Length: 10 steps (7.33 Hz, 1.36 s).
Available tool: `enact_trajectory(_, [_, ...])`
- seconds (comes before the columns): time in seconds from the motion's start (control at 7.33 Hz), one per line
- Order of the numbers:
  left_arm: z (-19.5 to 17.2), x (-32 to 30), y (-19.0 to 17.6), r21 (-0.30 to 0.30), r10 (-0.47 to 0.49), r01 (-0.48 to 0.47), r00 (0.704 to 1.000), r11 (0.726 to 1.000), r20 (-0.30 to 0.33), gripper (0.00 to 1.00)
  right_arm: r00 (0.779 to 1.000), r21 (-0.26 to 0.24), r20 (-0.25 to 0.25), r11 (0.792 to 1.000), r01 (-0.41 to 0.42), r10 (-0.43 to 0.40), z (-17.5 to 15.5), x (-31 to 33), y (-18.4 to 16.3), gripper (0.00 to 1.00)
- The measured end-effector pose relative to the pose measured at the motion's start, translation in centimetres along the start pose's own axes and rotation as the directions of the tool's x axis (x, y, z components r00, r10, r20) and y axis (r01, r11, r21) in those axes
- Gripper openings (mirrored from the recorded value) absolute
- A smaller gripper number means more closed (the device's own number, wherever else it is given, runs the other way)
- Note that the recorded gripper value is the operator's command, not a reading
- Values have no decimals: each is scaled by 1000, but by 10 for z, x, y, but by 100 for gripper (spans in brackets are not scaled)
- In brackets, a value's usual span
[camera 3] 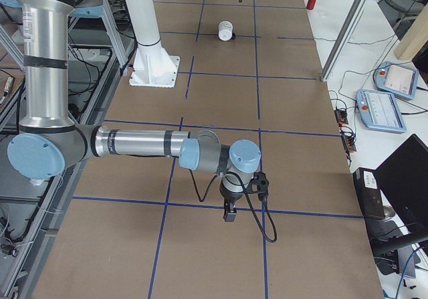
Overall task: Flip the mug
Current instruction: 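Move the left gripper toward the open end of the white mug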
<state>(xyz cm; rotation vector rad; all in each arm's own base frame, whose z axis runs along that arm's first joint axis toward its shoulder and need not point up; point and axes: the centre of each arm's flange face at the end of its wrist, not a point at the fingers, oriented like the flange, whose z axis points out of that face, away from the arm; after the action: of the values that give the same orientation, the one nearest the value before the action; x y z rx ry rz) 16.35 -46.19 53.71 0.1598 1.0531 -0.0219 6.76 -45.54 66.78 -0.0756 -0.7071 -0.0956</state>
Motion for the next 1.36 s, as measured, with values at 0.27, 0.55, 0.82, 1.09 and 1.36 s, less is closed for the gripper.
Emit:
enact_trajectory(0.27, [44, 51, 45, 36, -93, 98, 988, 995, -122, 100, 1000, 0, 0, 1000, 0, 0, 0, 0, 0, 100])
enact_trajectory(0.55, [61, 89, 76, 58, -159, 180, 951, 982, -267, 100, 1000, 0, 0, 1000, 0, 0, 0, 0, 0, 100])
enact_trajectory(0.82, [60, 95, 86, 69, -169, 212, 906, 975, -388, 100, 1000, 0, 0, 1000, 0, 0, 0, 0, 0, 100])
enact_trajectory(1.09, [73, 77, 89, 93, -139, 201, 882, 975, -450, 100, 1000, 0, 0, 1000, 0, 0, 0, 0, 0, 100])
enact_trajectory(1.36, [80, 63, 92, 108, -98, 176, 857, 978, -505, 100, 1000, 0, 0, 1000, 0, 0, 0, 0, 0, 100])
